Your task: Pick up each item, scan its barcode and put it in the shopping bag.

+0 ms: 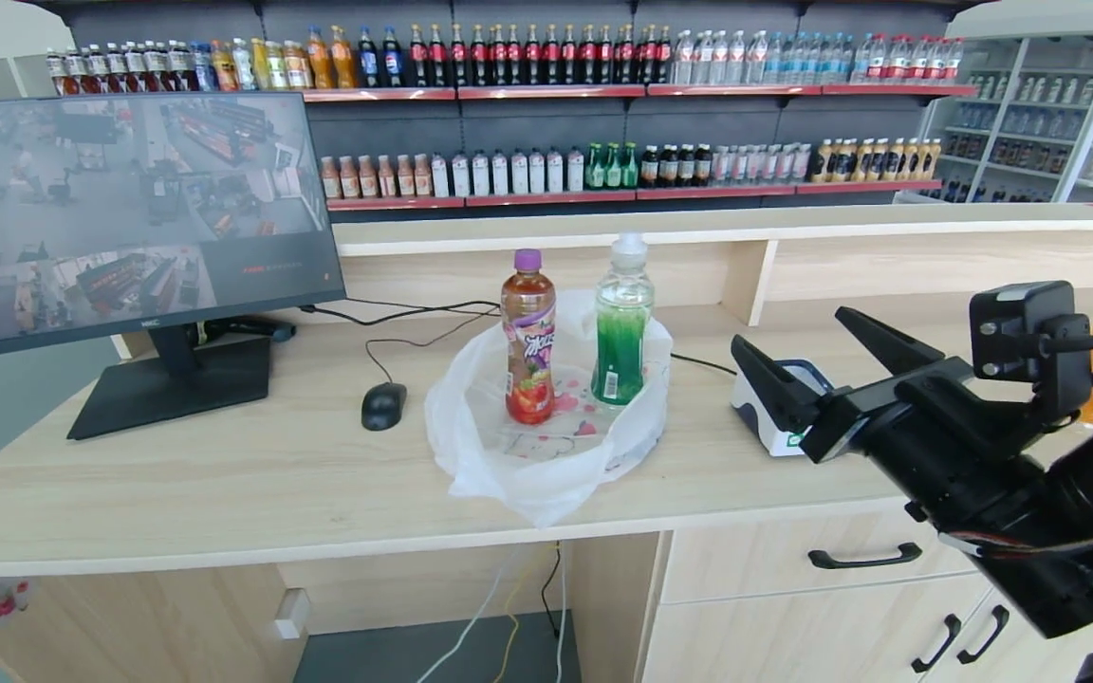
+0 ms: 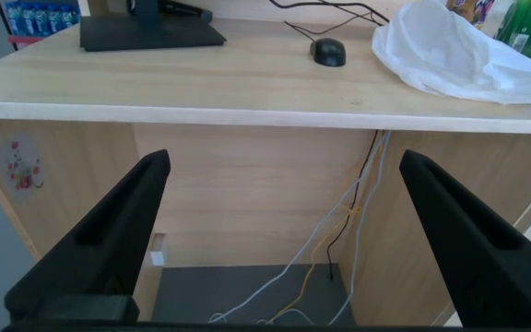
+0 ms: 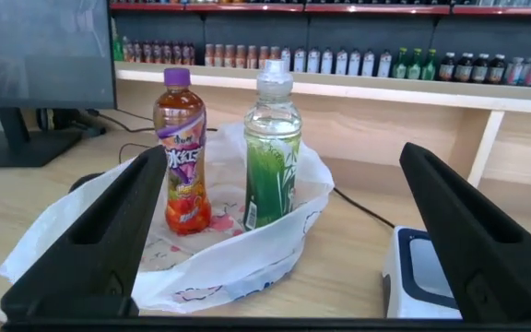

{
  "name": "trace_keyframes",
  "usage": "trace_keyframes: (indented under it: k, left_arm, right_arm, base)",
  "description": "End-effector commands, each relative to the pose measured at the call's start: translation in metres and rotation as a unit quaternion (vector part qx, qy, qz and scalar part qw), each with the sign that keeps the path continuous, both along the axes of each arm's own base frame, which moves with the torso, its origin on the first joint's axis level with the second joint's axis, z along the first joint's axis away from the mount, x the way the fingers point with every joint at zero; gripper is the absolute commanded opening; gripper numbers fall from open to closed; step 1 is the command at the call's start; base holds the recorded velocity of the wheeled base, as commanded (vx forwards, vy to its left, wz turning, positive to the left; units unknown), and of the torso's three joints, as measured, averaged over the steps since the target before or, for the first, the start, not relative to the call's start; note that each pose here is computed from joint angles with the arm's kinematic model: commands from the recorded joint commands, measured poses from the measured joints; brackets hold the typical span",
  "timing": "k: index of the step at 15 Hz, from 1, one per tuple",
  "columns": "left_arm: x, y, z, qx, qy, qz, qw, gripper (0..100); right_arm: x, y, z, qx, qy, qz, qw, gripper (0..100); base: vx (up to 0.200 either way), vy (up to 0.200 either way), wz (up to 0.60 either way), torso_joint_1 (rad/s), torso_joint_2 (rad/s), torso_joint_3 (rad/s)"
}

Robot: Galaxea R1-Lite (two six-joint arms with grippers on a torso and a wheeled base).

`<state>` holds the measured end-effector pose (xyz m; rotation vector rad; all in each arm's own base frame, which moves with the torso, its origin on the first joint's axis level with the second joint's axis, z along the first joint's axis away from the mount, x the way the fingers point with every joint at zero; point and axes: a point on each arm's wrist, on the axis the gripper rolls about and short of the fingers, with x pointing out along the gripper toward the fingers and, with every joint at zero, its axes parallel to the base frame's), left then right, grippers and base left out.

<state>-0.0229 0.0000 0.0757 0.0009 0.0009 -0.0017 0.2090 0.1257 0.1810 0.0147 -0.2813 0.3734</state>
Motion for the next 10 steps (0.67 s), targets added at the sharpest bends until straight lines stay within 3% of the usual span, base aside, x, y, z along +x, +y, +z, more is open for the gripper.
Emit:
trace_keyframes:
  k: [1,4,10]
  left_arm:
    - [-0.0001,0.0,0.0001,0.0,0.0,-0.001,1.0,100]
    - [-0.0001,0.0,0.0001,0.004,0.0,0.0,1.0,100]
    - [-0.0001,0.0,0.0001,0.003,0.0,0.0,1.0,100]
  right_arm:
    - [0.0009,0.0009,-0.0011,-0.001,0.001,0.001,1.0,100]
    - [0.0017,0.0015,-0.0001,0.0,-0.001,0.001,1.0,100]
    - [-0.0029,-0.0018,-0.0018,-0.003,0.003,0.0,1.0,100]
  base:
    - [0.0,0.0,0.0,0.0,0.0,0.0]
    - [0.0,0.0,0.0,0.0,0.0,0.0]
    - [0.0,-0.2,0.0,0.003,0.01,-0.001]
